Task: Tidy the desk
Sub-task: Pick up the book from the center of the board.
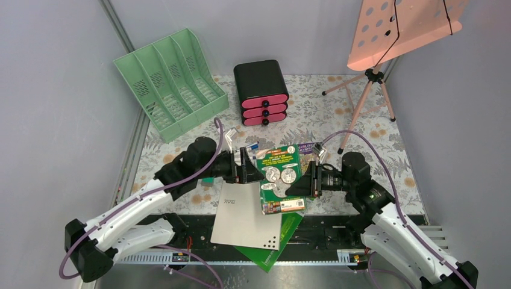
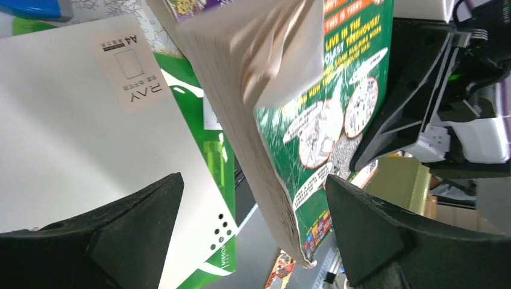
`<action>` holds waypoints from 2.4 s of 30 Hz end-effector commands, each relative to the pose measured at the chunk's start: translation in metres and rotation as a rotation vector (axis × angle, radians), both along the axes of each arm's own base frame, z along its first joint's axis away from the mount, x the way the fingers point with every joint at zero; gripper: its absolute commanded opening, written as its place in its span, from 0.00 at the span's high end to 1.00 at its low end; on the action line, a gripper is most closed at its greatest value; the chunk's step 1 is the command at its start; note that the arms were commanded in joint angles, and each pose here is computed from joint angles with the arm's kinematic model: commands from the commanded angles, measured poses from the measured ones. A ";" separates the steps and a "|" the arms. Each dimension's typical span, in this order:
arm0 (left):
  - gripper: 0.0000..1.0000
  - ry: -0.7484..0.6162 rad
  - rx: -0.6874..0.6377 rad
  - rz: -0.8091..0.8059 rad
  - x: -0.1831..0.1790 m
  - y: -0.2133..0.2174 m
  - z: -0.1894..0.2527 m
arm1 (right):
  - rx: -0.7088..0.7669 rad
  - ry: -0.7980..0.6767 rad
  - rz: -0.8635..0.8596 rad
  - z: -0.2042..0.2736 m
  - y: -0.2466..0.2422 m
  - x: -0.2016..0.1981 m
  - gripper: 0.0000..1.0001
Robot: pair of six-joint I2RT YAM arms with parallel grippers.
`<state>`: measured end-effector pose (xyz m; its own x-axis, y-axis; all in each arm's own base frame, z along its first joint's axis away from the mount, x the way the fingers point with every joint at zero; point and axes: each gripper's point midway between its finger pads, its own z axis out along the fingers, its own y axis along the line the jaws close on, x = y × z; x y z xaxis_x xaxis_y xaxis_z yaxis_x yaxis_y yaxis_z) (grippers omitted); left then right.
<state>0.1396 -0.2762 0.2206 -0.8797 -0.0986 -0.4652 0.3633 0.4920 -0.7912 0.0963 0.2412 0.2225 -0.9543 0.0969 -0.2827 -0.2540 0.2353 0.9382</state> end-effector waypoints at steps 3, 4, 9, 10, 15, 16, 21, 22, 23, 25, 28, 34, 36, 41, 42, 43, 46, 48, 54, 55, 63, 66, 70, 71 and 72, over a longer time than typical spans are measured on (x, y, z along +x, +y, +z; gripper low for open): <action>0.10 -0.166 0.124 -0.080 0.013 0.006 0.025 | 0.000 -0.043 0.132 0.008 -0.008 -0.031 1.00; 0.10 -0.191 0.146 -0.097 0.014 0.006 0.028 | -0.010 -0.028 0.143 0.006 -0.010 -0.034 1.00; 0.08 -0.335 0.209 -0.249 0.016 0.003 0.049 | -0.043 -0.014 0.196 0.000 -0.016 -0.048 1.00; 0.08 -0.347 0.222 -0.276 0.016 0.002 0.049 | -0.047 -0.012 0.212 0.000 -0.017 -0.051 1.00; 0.08 -0.323 0.181 -0.429 0.006 -0.013 0.052 | -0.042 -0.020 0.288 0.004 -0.022 -0.068 1.00; 0.08 -0.298 0.159 -0.464 0.001 -0.017 0.051 | -0.034 -0.024 0.303 0.006 -0.023 -0.072 1.00; 0.08 -0.218 0.039 -0.580 -0.012 -0.040 0.050 | 0.000 -0.041 0.368 0.016 -0.025 -0.086 1.00; 0.08 -0.210 0.020 -0.593 -0.014 -0.044 0.051 | 0.004 -0.047 0.374 0.017 -0.025 -0.087 1.00; 0.08 -0.205 0.000 -0.611 -0.017 -0.048 0.052 | 0.004 -0.046 0.377 0.018 -0.025 -0.088 1.00; 0.08 -0.192 -0.023 -0.640 -0.022 -0.056 0.052 | 0.005 -0.046 0.378 0.020 -0.025 -0.088 1.00; 0.08 -0.162 -0.033 -0.692 -0.034 -0.067 0.044 | 0.014 -0.052 0.383 0.024 -0.024 -0.089 1.00; 0.26 -0.081 -0.062 -0.756 -0.053 -0.073 0.030 | 0.027 -0.086 0.375 0.035 -0.023 -0.088 1.00; 0.32 -0.081 -0.071 -0.757 -0.058 -0.069 0.031 | 0.023 -0.094 0.363 0.035 -0.023 -0.086 1.00; 0.40 -0.086 -0.066 -0.719 -0.068 -0.053 0.029 | 0.015 -0.106 0.347 0.033 -0.022 -0.082 1.00; 0.42 -0.083 -0.068 -0.710 -0.070 -0.050 0.028 | 0.013 -0.109 0.344 0.033 -0.022 -0.082 1.00; 0.43 -0.084 -0.071 -0.702 -0.072 -0.047 0.028 | 0.012 -0.109 0.342 0.032 -0.022 -0.081 1.00; 0.44 -0.086 -0.080 -0.690 -0.079 -0.038 0.031 | 0.007 -0.105 0.341 0.029 -0.022 -0.081 1.00; 0.44 -0.090 -0.082 -0.681 -0.081 -0.033 0.033 | 0.006 -0.104 0.341 0.027 -0.022 -0.081 1.00; 0.50 -0.101 -0.133 -0.670 -0.087 -0.024 0.050 | -0.012 -0.102 0.339 0.023 -0.023 -0.081 1.00; 0.55 -0.102 -0.141 -0.669 -0.087 -0.024 0.052 | -0.013 -0.105 0.340 0.022 -0.023 -0.081 1.00; 1.00 -0.111 -0.191 -0.640 -0.079 -0.024 0.069 | -0.042 -0.103 0.346 0.010 -0.025 -0.082 1.00; 1.00 -0.104 -0.223 -0.631 -0.076 -0.022 0.075 | -0.047 -0.104 0.346 0.008 -0.026 -0.082 1.00; 0.74 -0.105 -0.240 -0.627 -0.073 -0.014 0.080 | -0.049 -0.112 0.344 0.007 -0.026 -0.082 1.00; 0.69 -0.104 -0.246 -0.637 -0.075 -0.013 0.081 | -0.048 -0.111 0.343 0.008 -0.026 -0.082 1.00; 0.64 -0.105 -0.252 -0.646 -0.076 -0.011 0.082 | -0.048 -0.111 0.343 0.009 -0.026 -0.082 1.00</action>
